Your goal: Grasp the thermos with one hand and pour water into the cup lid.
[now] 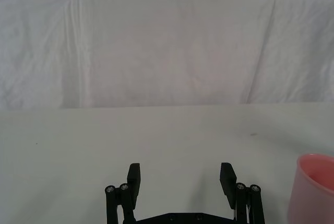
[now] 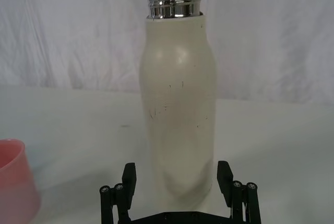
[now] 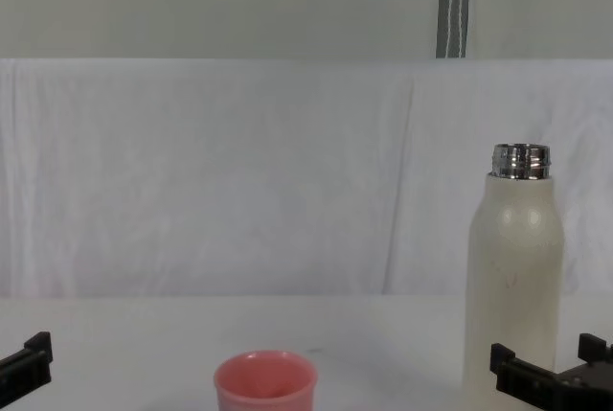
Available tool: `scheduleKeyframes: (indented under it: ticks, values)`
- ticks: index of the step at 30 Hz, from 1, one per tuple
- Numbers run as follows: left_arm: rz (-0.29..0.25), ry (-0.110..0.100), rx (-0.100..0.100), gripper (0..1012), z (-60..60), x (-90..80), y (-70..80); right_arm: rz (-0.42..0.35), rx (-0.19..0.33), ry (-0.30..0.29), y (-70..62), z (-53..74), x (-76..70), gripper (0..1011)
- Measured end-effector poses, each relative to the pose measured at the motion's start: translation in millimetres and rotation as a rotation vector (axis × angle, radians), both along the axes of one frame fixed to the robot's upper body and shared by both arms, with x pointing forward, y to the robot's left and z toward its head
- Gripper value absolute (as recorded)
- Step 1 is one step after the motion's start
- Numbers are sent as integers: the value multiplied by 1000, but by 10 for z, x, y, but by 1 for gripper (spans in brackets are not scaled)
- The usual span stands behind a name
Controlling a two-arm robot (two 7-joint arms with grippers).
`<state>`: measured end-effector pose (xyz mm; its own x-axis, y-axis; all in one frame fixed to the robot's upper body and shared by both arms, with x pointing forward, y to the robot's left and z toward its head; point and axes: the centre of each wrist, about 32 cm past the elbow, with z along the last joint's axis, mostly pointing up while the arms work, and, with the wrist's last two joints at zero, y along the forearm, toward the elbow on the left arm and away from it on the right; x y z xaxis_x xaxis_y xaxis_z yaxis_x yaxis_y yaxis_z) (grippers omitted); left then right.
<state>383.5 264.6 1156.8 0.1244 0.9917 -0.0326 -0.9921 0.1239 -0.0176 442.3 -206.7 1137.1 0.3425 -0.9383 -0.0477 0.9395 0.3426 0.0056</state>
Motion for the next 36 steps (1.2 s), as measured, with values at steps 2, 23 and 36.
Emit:
scheduleKeyframes:
  ticks: [2,23,36]
  values:
    - [0,0,0,1001,0,0,0,2,-1,2,7,-5,24,1001]
    - [0,0,0,1001,0,0,0,-3,17,4,10,-45,191,1001]
    - [0,0,0,1001,0,0,0,-2,27,-12,20,-22,291,1001]
